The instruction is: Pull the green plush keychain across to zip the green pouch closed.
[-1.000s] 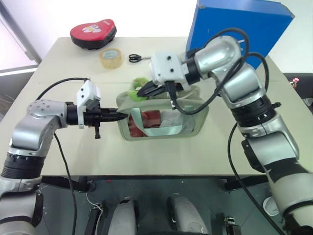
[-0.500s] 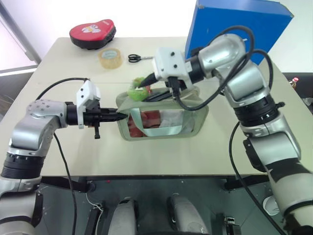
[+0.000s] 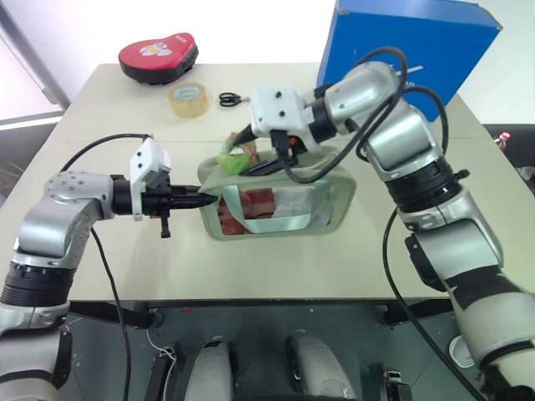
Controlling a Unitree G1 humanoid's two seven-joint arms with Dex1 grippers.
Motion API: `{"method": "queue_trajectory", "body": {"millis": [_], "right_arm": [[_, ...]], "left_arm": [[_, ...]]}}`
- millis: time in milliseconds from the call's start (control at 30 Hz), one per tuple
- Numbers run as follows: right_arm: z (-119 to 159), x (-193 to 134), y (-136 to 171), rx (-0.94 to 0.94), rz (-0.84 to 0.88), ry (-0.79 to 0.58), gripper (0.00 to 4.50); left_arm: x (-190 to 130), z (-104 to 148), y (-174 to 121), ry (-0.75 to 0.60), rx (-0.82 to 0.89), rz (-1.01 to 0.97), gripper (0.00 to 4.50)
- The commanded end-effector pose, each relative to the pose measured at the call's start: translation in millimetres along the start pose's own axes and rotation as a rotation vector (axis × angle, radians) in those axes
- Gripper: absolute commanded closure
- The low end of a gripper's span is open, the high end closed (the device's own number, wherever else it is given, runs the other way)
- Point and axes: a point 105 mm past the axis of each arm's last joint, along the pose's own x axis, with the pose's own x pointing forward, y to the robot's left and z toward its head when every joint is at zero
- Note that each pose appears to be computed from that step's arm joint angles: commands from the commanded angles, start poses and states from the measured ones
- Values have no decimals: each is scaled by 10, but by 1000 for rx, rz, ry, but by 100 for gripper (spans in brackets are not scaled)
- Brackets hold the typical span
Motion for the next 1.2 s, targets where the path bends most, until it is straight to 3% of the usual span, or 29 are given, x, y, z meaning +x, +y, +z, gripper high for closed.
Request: {"method": "queue_trajectory", "body": {"millis": [33, 133, 300, 567, 1200], "right_arm": [[101, -20, -36, -34, -3, 7, 305], [97, -18, -31, -30, -1, 7, 446], [125, -87, -38, -7, -7, -20, 446], [82, -548, -31, 20, -41, -33, 446], [-672, -1379, 8, 196, -324, 183, 446]], "left_arm": [[-17, 5, -26, 14, 14, -5, 450], [-18, -2, -25, 16, 12, -3, 450], [-19, -12, -18, 18, 10, 2, 450], [-50, -63, 21, 27, -11, 33, 450], [-136, -182, 0, 40, -53, 92, 450]]}}
